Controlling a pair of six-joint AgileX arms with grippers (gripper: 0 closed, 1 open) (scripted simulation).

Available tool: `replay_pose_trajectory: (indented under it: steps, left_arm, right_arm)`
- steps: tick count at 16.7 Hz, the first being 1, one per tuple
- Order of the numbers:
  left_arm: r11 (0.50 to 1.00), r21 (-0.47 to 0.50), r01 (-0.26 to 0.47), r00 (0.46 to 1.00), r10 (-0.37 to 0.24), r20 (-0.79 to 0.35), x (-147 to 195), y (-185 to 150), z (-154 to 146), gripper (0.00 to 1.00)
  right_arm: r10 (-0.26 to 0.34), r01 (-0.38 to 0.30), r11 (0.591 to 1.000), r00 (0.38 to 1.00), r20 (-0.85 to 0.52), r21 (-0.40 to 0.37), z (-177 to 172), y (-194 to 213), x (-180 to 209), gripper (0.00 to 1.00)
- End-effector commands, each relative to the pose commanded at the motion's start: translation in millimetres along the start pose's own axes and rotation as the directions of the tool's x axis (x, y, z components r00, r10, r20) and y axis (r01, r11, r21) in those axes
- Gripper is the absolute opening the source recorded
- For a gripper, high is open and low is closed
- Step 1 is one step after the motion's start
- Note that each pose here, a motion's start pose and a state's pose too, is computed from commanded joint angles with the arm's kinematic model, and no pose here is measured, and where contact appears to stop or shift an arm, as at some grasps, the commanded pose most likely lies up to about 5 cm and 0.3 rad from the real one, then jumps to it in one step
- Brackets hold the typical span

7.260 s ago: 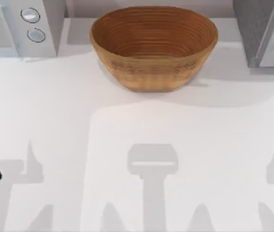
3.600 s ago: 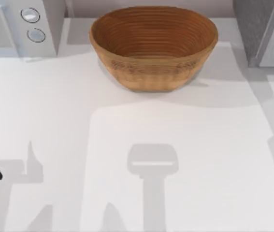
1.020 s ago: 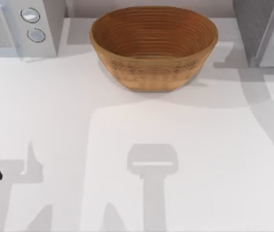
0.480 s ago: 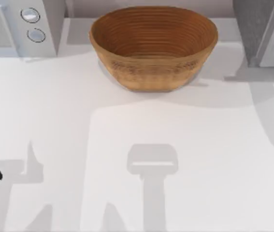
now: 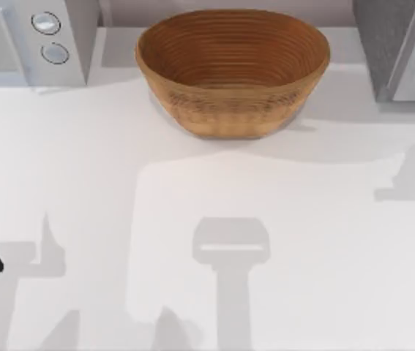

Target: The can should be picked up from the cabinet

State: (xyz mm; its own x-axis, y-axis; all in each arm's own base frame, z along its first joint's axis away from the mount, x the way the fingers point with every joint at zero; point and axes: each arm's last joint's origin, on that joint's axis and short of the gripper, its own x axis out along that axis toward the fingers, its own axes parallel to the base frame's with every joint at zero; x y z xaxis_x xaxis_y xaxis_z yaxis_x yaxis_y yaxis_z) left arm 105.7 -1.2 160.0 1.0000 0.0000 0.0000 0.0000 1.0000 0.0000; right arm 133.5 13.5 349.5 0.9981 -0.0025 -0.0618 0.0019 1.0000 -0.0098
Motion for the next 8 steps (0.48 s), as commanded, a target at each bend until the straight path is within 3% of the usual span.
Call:
replay_pose_trajectory:
  steps: [5, 8]
  left_arm:
    - [1.0, 0.0, 0.0, 1.0, 0.0, 0.0, 0.0, 0.0, 0.0, 1.0]
    - [1.0, 0.0, 0.0, 1.0, 0.0, 0.0, 0.0, 0.0, 0.0, 1.0]
  right_arm:
    - [0.003, -0.003, 1.0, 1.0, -0.014, 0.005, -120.6, -8.6, -14.4, 0.0]
    - [0.003, -0.003, 1.0, 1.0, 0.021, 0.009, -166.7, -11.3, -16.5, 0.0]
